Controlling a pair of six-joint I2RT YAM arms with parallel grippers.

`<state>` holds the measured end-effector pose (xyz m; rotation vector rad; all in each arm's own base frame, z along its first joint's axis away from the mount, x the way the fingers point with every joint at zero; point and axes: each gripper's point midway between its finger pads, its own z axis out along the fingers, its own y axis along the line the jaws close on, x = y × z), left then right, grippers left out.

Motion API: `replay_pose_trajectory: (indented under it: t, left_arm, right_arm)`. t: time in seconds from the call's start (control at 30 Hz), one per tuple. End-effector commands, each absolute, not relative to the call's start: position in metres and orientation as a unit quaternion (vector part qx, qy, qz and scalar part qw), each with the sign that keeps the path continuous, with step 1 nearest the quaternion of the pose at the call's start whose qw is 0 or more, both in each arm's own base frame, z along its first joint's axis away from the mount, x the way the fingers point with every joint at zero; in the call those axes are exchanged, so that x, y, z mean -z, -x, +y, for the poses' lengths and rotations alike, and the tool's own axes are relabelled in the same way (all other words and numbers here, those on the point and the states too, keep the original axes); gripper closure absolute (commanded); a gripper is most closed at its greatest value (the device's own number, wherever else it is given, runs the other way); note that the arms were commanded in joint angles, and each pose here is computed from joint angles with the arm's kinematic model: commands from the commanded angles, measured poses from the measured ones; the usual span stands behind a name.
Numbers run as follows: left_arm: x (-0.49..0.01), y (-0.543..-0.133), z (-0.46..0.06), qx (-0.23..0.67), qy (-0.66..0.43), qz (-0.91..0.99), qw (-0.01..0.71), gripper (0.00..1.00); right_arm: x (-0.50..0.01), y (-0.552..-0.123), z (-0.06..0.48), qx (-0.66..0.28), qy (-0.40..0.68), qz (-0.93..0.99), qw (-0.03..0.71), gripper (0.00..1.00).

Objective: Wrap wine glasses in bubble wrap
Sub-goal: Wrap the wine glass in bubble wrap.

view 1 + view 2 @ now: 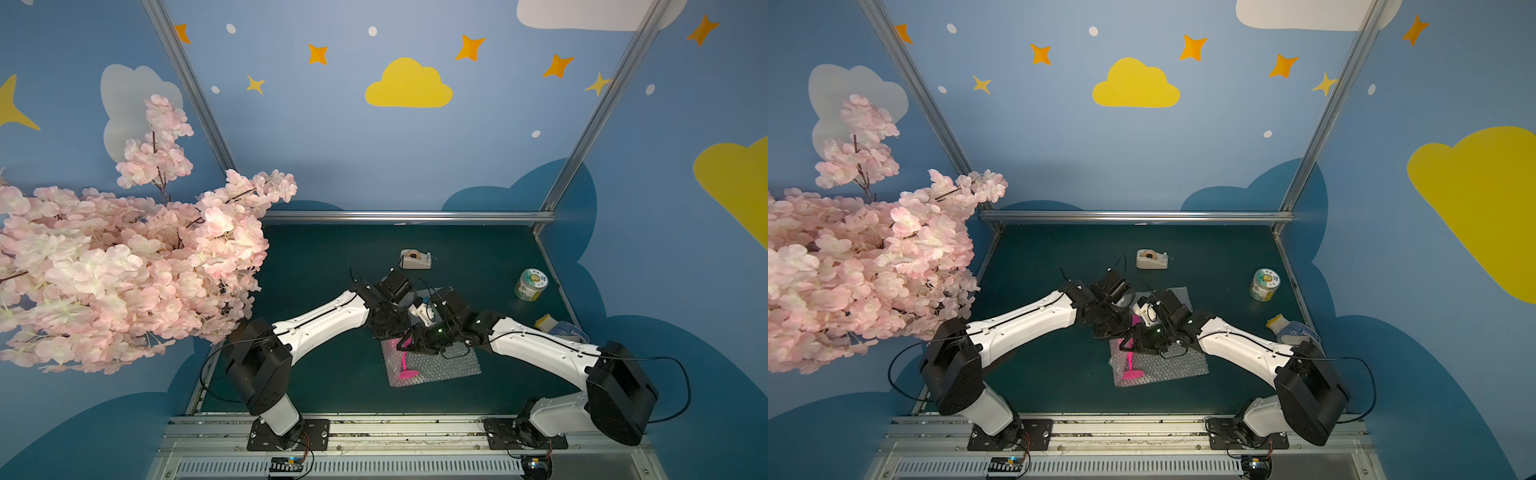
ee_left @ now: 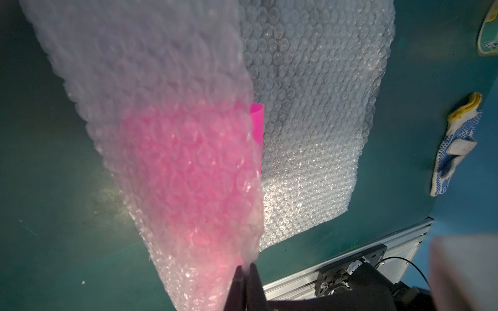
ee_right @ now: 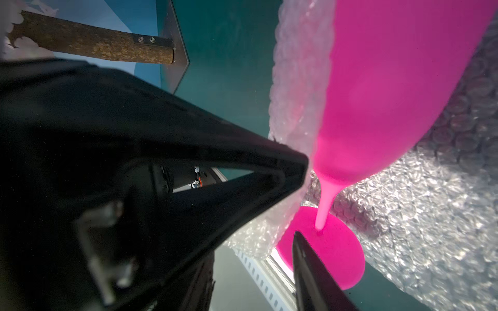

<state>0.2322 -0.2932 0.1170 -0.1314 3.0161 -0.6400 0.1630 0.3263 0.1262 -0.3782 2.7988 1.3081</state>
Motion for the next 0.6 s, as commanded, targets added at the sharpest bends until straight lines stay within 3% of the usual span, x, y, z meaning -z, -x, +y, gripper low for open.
replay_pose_trajectory:
  t: [0.0,0.3,0.57]
  left_arm:
    - [-0.117,-0.228,-0.296,0.205,0.043,0.978,0.016,0.97]
    - [-0.119,-0.228,-0.299,0.209,0.034,0.977,0.014,0.97]
    - [-0.118,-0.226,-0.303,0.215,0.030,0.976,0.007,0.97]
  right_arm:
    - [-0.114,-0.170,0.327,-0.409,0.110,0.906,0.012,0.57]
    - [-0.109,-0.173,0.331,-0.415,0.103,0.904,0.010,0.72]
    - [-0.104,-0.173,0.332,-0.420,0.114,0.900,0.009,0.94]
